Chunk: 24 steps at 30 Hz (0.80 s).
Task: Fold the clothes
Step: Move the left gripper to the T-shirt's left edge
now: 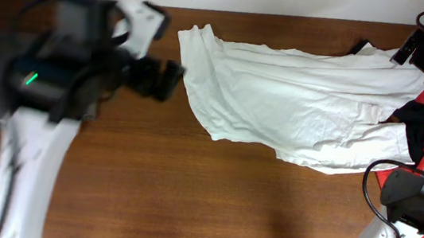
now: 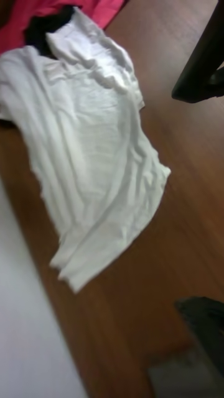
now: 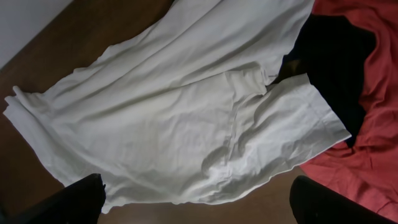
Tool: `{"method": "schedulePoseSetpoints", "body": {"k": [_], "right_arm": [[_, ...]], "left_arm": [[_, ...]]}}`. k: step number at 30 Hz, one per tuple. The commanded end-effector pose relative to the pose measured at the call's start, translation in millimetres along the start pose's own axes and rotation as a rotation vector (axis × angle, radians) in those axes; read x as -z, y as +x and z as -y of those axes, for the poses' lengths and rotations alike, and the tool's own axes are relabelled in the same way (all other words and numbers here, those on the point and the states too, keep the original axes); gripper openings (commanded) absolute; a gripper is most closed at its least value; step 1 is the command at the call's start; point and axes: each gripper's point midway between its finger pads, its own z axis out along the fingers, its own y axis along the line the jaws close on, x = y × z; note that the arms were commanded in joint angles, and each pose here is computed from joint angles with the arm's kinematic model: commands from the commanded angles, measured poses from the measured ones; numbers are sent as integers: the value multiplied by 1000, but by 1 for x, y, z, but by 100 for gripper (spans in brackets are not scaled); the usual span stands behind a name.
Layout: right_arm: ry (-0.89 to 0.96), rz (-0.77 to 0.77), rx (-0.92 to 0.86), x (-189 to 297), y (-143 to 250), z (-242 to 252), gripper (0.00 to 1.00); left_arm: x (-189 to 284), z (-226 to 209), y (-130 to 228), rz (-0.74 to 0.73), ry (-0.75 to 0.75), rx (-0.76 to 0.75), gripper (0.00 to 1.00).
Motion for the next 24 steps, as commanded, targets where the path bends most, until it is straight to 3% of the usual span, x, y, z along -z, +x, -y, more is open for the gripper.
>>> {"method": "schedulePoseSetpoints", "body": {"k": [1,9,10,11,12,13,24], "right_arm": [[8,-10,-5,-1,2,1,99],[8,-10,-5,-1,2,1,99],[8,-10,-5,-1,2,1,99],[8,-10,-5,-1,2,1,99],[8,-10,-5,-1,2,1,99],[8,-10,-5,-1,2,1,99],[8,-10,-5,-1,2,1,99]], "left_arm": [[-39,1,2,-60,49,11,99],[-131,-3,39,-253,117,97,98],[-142,-3,46,-284,118,131,70],[-153,-3,54,-313,119,161,31],[-162,-3,60,-337,121,183,7],[-172,-1,67,-367,121,210,0],[-249,27,144,-628,140,305,0]]}}
